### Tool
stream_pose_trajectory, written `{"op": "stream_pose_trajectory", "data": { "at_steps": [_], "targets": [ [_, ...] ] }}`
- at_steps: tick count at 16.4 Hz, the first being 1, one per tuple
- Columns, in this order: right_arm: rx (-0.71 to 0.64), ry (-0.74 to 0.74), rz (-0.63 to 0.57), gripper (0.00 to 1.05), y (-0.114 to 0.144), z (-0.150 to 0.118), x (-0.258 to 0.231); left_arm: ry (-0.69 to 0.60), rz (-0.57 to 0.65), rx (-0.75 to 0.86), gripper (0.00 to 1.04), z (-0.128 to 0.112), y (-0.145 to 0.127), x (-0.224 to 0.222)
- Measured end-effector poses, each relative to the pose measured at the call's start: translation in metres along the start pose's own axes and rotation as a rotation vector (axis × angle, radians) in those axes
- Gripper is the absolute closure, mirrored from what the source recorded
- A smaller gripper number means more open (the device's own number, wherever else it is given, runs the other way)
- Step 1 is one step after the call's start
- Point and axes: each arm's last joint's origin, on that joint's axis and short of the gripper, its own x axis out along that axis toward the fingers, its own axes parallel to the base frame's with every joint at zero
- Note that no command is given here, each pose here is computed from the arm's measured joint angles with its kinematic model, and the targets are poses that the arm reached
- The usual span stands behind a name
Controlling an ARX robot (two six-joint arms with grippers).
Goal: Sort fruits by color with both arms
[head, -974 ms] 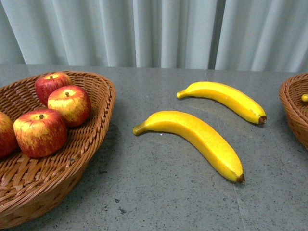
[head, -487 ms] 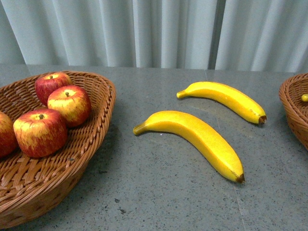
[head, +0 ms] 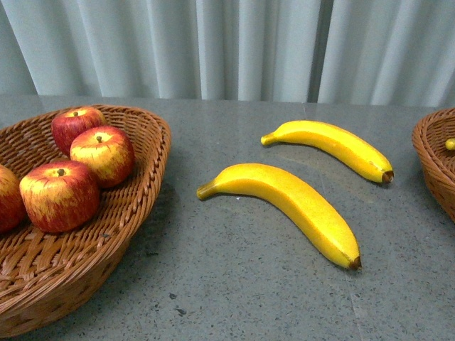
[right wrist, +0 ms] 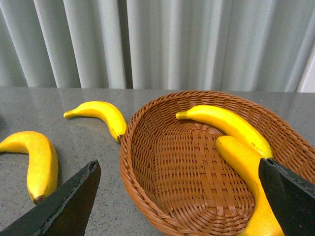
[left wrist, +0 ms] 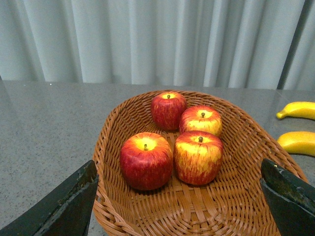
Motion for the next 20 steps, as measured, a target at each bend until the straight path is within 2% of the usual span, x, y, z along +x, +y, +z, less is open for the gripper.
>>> {"op": "stream_pose_trajectory", "data": {
  "at_steps": [5,7,9,11,12,13,14,16,17,18,20],
  "targets": [
    [0.0,0.0,0.0,0.07,0.0,0.0,0.0,0.0,0.0,0.0,0.07,0.0,0.0,0.0],
    [0.099,-0.042,0.125,0.07,0.001,0.007,0.004,0.0,0.0,0.0,0.07,0.0,0.0,0.0],
    [0.252,-0.03,0.244,0.07,0.009,0.021,0.015,0.0,-0.001,0.0,0.07,0.0,0.0,0.0],
    [0.312,-0.1,0.335,0.07,0.026,0.063,0.045,0.0,0.0,0.0,0.07,0.0,0.0,0.0],
    [0.317,-0.111,0.35,0.07,0.032,0.074,0.056,0.0,0.0,0.0,0.07,0.0,0.0,0.0],
    [0.325,-0.092,0.399,0.07,0.051,0.09,0.081,0.0,0.0,0.0,0.07,0.0,0.0,0.0],
    [0.322,-0.038,0.424,0.07,0.069,0.096,0.101,0.0,0.0,0.0,0.07,0.0,0.0,0.0],
    [0.251,0.079,0.49,0.07,0.121,0.099,0.141,0.0,0.0,0.0,0.07,0.0,0.0,0.0],
    [0.118,0.171,0.574,0.07,0.178,0.097,0.177,0.0,0.0,0.0,0.07,0.0,0.0,0.0],
    [-0.039,0.278,0.569,0.07,0.198,0.061,0.203,0.0,0.0,0.0,0.07,0.0,0.0,0.0],
    [-0.124,0.347,0.518,0.07,0.192,0.038,0.229,0.0,0.0,0.0,0.07,0.0,0.0,0.0]
  ]
}}
